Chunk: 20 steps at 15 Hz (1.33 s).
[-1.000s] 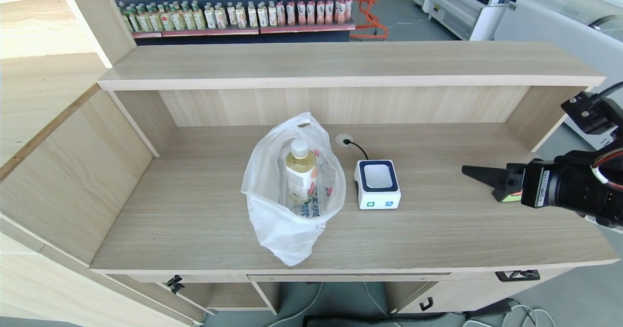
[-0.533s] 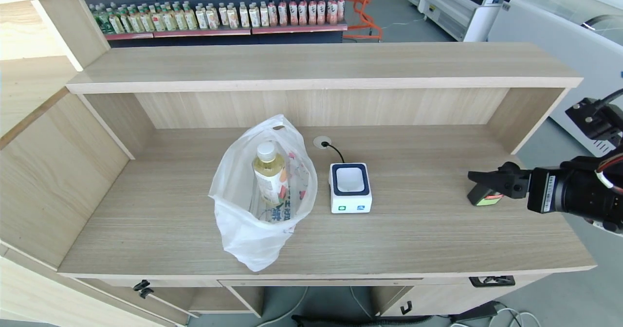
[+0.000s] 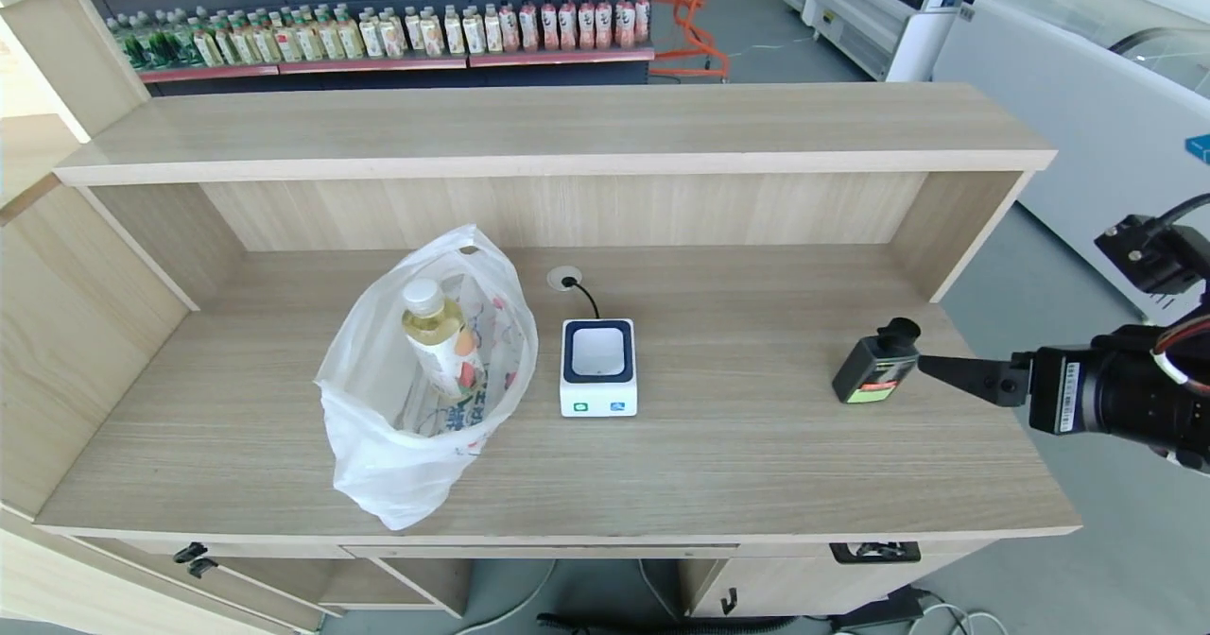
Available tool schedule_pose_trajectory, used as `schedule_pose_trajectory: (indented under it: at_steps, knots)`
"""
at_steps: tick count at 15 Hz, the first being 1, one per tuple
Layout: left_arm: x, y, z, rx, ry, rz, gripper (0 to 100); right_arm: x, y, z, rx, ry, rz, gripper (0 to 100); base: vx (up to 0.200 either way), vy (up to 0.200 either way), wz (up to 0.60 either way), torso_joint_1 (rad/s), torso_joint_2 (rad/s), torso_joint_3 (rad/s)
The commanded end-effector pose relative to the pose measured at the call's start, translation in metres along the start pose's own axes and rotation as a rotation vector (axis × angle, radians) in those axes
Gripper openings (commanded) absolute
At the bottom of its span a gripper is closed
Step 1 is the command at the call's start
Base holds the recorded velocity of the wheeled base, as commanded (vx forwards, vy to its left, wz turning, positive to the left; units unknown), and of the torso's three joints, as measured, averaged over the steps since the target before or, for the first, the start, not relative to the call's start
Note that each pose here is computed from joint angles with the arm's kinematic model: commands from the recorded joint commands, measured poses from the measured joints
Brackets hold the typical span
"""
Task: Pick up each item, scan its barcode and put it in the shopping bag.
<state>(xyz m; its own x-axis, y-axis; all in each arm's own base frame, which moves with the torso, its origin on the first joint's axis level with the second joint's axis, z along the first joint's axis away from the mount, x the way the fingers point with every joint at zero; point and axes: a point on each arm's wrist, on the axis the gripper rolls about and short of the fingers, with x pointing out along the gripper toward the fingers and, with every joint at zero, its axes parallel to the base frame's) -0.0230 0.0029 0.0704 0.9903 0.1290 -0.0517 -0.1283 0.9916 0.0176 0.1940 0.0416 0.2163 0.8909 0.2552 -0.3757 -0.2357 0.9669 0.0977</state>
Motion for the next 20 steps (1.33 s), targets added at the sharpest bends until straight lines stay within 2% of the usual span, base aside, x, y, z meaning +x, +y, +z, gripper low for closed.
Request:
schedule_pose_trajectory:
  at_steps: [1, 6, 10, 13, 16, 19, 20]
  knots:
    - [0.0, 0.0, 0.0, 0.001, 0.0, -0.001, 100, 0.001, 0.0, -0.001, -0.003, 0.011, -0.001, 100, 0.0, -0.2, 0.0, 0.002, 0.0, -0.002]
    - [0.0, 0.0, 0.0, -0.002, 0.0, -0.001, 100, 0.003, -0.004, -0.015, -0.086, 0.149, -0.105, 100, 0.0, -0.2, 0.0, 0.002, 0.0, 0.001]
    - [0.0, 0.0, 0.0, -0.002, 0.0, -0.001, 100, 0.028, -0.024, -0.017, -0.25, 0.246, -0.222, 100, 0.0, 0.0, 0.0, 0.0, 0.0, 0.0]
    - [0.0, 0.0, 0.0, -0.002, 0.0, -0.001, 100, 0.057, -0.033, -0.01, -0.362, 0.3, -0.243, 100, 0.0, 0.0, 0.0, 0.0, 0.0, 0.0]
    - [0.0, 0.0, 0.0, -0.002, 0.0, 0.001, 100, 0.093, -0.036, -0.004, -0.481, 0.332, -0.207, 100, 0.0, 0.0, 0.0, 0.0, 0.0, 0.0]
    - [0.0, 0.0, 0.0, -0.002, 0.0, -0.001, 100, 0.12, -0.028, -0.012, -0.503, 0.363, -0.127, 100, 0.0, 0.0, 0.0, 0.0, 0.0, 0.0]
    - [0.0, 0.0, 0.0, -0.002, 0.0, -0.001, 100, 0.133, -0.025, -0.015, -0.512, 0.337, -0.122, 100, 0.0, 0.0, 0.0, 0.0, 0.0, 0.0]
